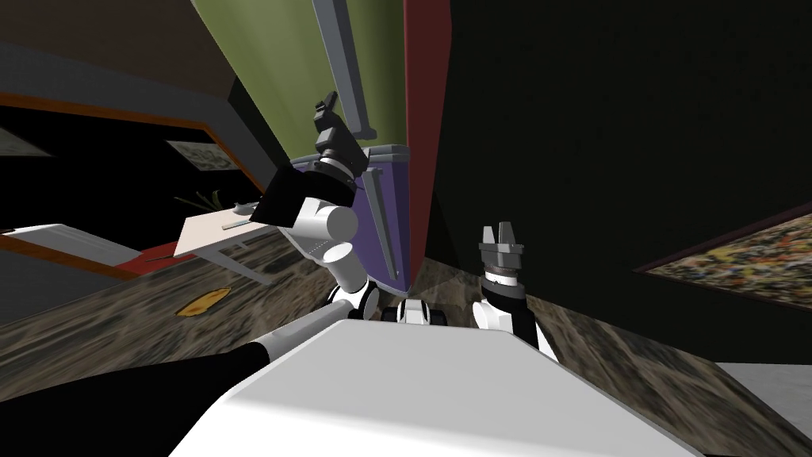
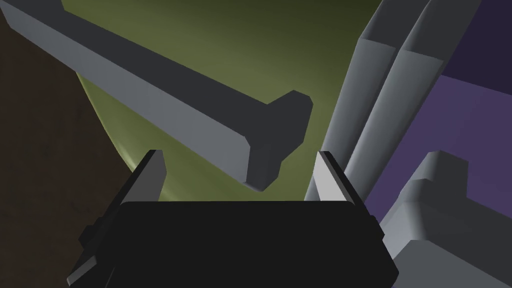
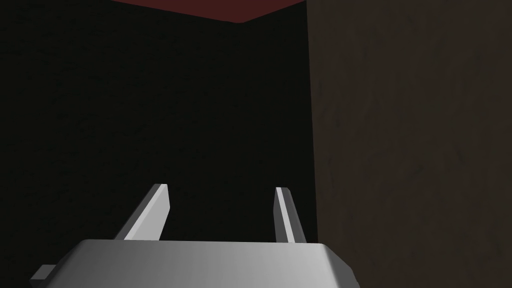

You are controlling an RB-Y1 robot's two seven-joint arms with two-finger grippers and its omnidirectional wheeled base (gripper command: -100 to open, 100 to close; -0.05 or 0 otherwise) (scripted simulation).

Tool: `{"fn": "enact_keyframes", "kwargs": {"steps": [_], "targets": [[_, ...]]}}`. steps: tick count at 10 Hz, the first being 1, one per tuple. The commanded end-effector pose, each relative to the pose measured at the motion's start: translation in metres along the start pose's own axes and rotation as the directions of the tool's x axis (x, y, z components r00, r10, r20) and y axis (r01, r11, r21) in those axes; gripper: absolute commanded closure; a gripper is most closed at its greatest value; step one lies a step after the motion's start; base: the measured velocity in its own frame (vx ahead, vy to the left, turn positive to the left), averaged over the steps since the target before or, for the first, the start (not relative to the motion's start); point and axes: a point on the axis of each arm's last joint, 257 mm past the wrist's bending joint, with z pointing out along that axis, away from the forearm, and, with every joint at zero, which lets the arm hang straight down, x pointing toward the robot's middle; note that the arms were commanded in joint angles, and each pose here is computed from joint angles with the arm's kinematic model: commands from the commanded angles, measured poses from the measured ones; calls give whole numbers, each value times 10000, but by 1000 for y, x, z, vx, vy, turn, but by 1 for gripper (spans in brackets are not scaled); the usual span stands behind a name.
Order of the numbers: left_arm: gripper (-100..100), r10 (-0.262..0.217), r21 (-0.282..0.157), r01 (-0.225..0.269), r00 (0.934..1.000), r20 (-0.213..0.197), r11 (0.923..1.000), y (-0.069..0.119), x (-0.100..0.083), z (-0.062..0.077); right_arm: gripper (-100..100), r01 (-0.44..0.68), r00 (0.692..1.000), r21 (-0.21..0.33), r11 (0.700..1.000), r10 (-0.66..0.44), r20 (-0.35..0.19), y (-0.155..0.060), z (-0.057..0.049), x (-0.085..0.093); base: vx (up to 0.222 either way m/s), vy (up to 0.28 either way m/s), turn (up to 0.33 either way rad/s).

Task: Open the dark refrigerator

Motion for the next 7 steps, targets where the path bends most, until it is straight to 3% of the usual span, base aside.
{"fn": "enact_keyframes", "kwargs": {"steps": [1,4,5,7], "targets": [[100,43,-64,-43,10000,29,10000,12,-3,-2,0,0,10000,-1,10000,0,0,0,0,0,-69,7,-21],[100,59,-43,-59,10000,38,10000,17,-6,-5,0,-1,10000,-1,10000,1,0,0,0,0,-55,-4,-13],[-100,528,-3,-528,9986,-51,9986,15,-7,-5,0,0,10000,0,10000,0,0,0,0,0,-8,3,-1],[-100,1119,14,-1119,9936,-171,9937,12,-9,-3,0,0,10000,0,10000,0,0,0,0,0,2,11,-2]]}}
